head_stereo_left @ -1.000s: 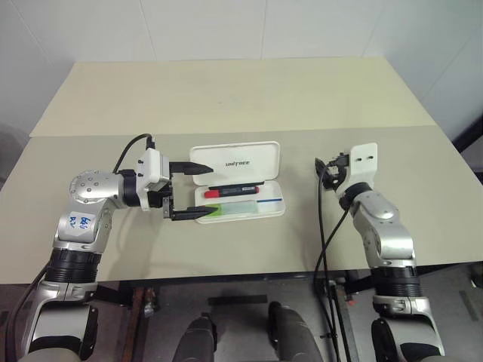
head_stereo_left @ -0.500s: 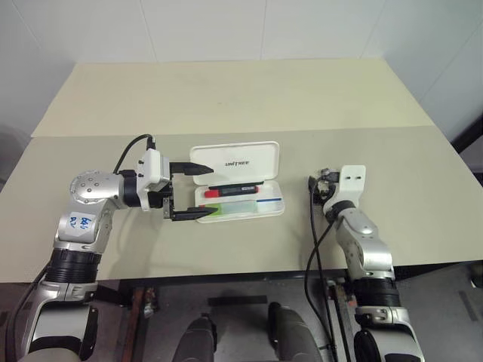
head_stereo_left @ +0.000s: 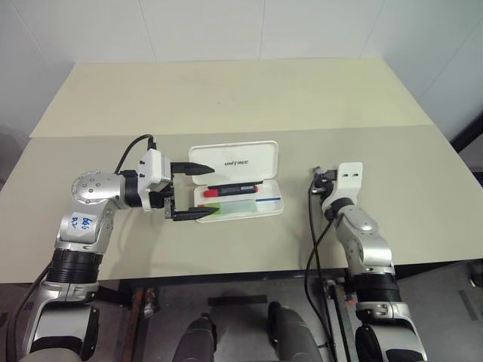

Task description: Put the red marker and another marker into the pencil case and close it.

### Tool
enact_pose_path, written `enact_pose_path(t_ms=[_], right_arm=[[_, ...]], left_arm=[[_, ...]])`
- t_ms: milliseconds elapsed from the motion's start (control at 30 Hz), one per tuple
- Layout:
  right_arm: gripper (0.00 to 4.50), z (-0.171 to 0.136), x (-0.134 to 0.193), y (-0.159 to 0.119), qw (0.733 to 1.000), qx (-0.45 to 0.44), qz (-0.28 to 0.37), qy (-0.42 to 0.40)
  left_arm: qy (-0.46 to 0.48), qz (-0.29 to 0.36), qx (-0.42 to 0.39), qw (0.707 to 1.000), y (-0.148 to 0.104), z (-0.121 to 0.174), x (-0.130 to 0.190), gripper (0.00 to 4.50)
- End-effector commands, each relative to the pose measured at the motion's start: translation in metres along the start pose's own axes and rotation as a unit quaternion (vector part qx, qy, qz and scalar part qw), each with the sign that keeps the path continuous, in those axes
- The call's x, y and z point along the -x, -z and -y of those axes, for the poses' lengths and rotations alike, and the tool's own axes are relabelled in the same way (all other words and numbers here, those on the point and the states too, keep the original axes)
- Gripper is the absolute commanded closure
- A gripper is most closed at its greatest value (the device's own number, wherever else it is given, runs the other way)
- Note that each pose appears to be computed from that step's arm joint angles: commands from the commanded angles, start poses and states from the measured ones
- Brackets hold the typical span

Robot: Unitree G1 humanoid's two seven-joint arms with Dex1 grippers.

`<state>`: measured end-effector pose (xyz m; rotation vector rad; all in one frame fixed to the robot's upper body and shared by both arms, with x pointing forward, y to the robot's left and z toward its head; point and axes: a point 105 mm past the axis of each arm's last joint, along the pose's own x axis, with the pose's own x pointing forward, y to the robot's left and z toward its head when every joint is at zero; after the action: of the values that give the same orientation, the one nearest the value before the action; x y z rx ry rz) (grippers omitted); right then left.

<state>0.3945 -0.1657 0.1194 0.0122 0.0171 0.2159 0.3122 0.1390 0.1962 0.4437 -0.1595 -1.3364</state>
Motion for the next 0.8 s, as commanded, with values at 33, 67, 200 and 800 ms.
enact_pose_path(t_ms=[33, 67, 200, 800], right_arm=[[4.14, -0.027, 0.011, -0.059, 0.980, 0.067, 0.107, -0.154], [4.14, -0.033, 0.017, -0.064, 0.970, 0.082, 0.115, -0.197], [4.14, -0.039, 0.039, -0.072, 0.929, 0.128, 0.128, -0.323], [4.14, -0.086, 0.054, -0.026, 0.766, 0.245, 0.033, -0.594]], left_arm=[[-0.008, 0.009, -0.021, 1.000, -0.009, -0.001, 0.004, 0.00], [-0.008, 0.008, -0.020, 1.000, -0.008, -0.001, 0.005, 0.00], [-0.010, 0.005, -0.018, 1.000, -0.006, 0.000, 0.007, 0.00], [-0.006, 0.002, -0.012, 1.000, -0.001, 0.007, 0.006, 0.00]])
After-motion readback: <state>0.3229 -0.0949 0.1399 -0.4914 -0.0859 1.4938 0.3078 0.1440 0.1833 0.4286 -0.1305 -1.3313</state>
